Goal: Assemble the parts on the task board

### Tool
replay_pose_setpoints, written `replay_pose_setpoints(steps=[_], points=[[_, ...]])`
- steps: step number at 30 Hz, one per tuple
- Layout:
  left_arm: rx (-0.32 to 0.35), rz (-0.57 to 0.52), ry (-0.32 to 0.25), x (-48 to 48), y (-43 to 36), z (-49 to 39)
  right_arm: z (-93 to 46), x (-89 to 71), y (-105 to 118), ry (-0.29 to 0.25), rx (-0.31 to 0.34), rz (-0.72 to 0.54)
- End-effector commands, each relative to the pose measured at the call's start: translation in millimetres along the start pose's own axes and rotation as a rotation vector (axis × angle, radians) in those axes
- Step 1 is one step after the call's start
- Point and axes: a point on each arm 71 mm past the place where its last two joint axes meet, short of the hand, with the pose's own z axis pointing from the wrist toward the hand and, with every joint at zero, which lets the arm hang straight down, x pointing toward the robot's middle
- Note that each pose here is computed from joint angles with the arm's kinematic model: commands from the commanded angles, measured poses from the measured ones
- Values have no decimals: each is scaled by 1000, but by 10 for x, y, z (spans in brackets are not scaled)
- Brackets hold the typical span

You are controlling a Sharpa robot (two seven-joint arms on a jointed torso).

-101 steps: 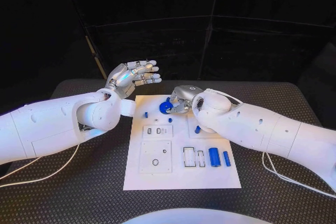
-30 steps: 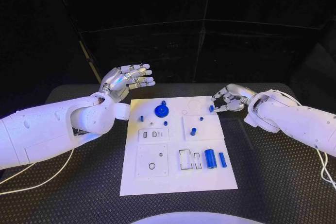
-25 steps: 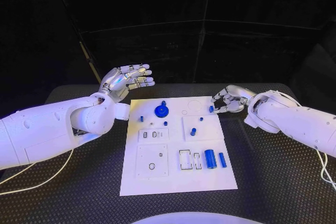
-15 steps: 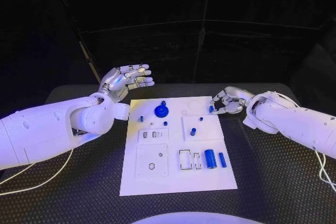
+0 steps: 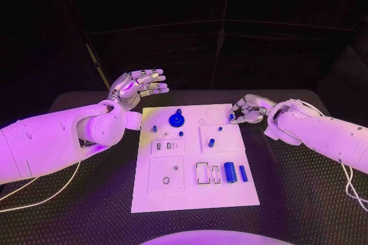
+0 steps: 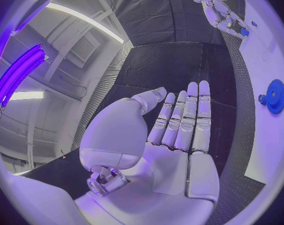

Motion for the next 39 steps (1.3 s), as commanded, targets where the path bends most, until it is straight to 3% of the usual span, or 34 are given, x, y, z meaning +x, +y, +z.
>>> replay_pose_setpoints(steps=[1,39], points=[[-1,-5,17,19,-4,6,10,-3,8,4,3,-2],[-7,-3,15,13,1,1,71,61,25,3,17,-23]])
